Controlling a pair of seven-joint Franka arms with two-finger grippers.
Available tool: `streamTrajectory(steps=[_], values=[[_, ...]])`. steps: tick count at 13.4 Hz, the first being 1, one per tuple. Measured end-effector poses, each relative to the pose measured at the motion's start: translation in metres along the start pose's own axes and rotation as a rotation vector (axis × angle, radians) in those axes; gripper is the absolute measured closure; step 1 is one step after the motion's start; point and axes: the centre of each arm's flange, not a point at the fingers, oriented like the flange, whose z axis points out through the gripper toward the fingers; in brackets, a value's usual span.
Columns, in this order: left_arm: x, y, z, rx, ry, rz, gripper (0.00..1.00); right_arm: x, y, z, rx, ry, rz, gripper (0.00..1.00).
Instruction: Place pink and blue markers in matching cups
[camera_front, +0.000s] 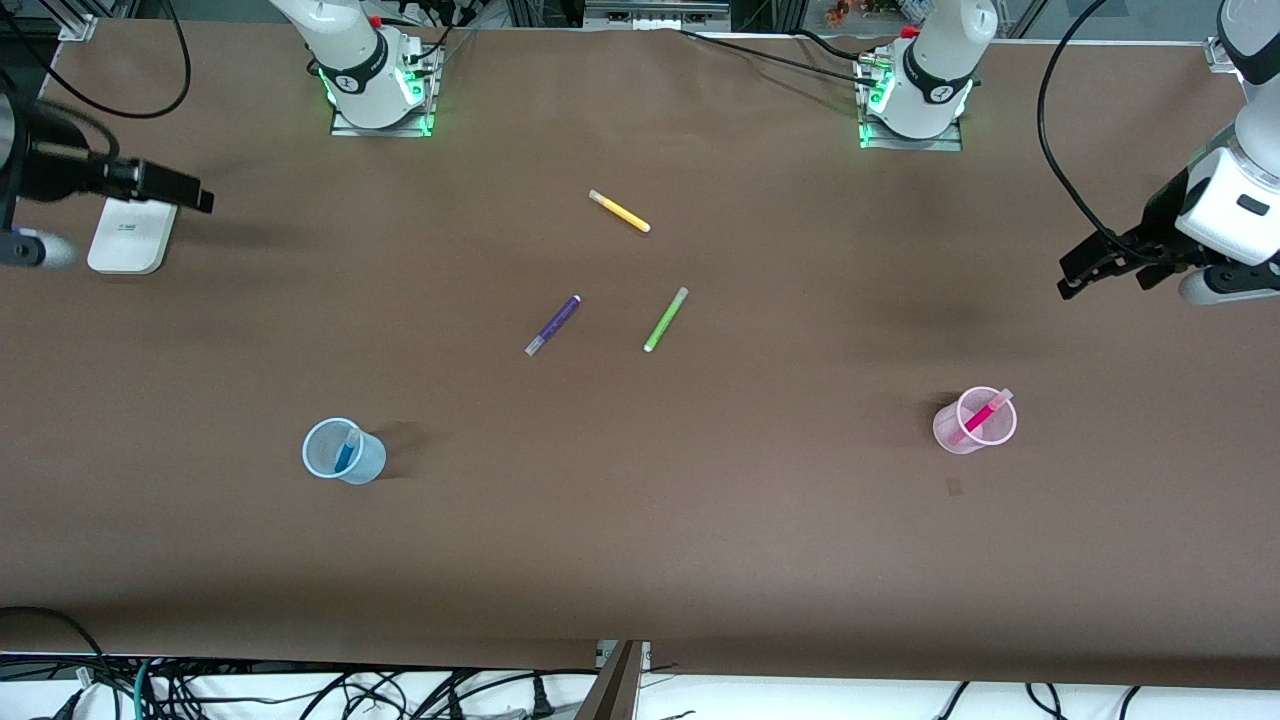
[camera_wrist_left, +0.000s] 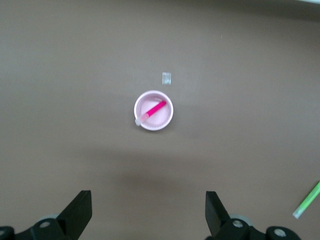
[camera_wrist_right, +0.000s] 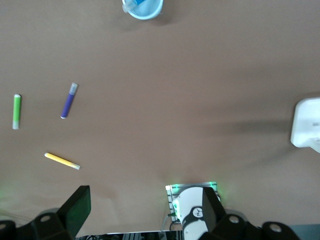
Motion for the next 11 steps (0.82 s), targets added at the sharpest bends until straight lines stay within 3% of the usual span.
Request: streamTrajectory(steps=[4, 11], values=[[-0.003, -0.004, -0.004, 0.011, -0.023, -0.007, 0.00, -0.032, -0.006, 0.027, -0.024, 0.051, 0.003, 0.01], [-0.003, -0.004, -0.003, 0.012, -0.026, -0.007, 0.00, -0.051, -0.027, 0.042, -0.051, 0.076, -0.031, 0.01]])
